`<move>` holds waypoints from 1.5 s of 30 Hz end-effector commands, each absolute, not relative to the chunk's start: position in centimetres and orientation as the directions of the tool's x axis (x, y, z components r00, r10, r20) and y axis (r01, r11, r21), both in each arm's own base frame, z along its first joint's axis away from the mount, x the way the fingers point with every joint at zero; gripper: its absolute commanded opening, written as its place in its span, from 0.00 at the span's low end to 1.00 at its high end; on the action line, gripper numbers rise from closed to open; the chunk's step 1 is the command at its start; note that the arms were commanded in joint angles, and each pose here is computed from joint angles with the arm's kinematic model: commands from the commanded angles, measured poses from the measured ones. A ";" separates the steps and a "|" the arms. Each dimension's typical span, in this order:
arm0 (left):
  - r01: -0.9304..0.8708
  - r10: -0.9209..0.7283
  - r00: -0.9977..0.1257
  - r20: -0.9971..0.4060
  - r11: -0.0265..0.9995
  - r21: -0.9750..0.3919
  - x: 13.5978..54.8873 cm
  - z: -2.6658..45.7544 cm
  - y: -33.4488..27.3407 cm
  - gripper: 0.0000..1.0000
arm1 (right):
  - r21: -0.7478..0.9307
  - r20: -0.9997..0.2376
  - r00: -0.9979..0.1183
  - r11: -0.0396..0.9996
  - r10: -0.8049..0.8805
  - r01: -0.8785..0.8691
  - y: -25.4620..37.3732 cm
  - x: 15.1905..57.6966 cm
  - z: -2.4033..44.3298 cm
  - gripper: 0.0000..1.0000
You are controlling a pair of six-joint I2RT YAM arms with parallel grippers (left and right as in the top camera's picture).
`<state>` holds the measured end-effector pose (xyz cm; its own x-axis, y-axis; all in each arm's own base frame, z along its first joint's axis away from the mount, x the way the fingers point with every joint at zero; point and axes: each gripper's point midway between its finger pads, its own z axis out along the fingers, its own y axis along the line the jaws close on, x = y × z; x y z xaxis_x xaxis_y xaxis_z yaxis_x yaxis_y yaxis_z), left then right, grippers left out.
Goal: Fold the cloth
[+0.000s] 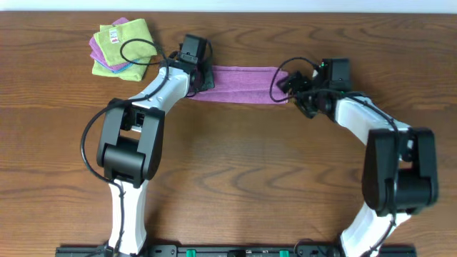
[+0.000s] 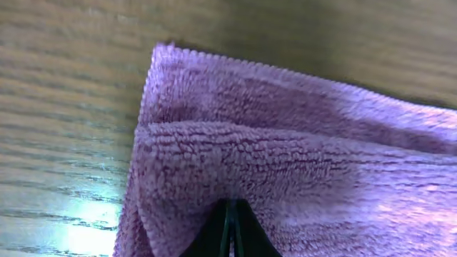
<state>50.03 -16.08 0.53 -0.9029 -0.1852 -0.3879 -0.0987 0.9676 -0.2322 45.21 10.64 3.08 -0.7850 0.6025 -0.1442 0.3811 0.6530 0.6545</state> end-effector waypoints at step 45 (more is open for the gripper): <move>-0.101 -0.167 -0.916 -0.365 0.976 -0.194 49.9 0.2 -15.6 0.06 | 0.630 -0.617 -0.737 0.734 0.275 -0.253 25.2 48.1 9.6 0.01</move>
<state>49.49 -15.91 0.65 -0.9153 -0.1810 -0.3597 -0.1058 0.9700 -0.2189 47.73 23.89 7.39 -0.7702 0.3056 -0.5598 -0.1829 0.7351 0.6529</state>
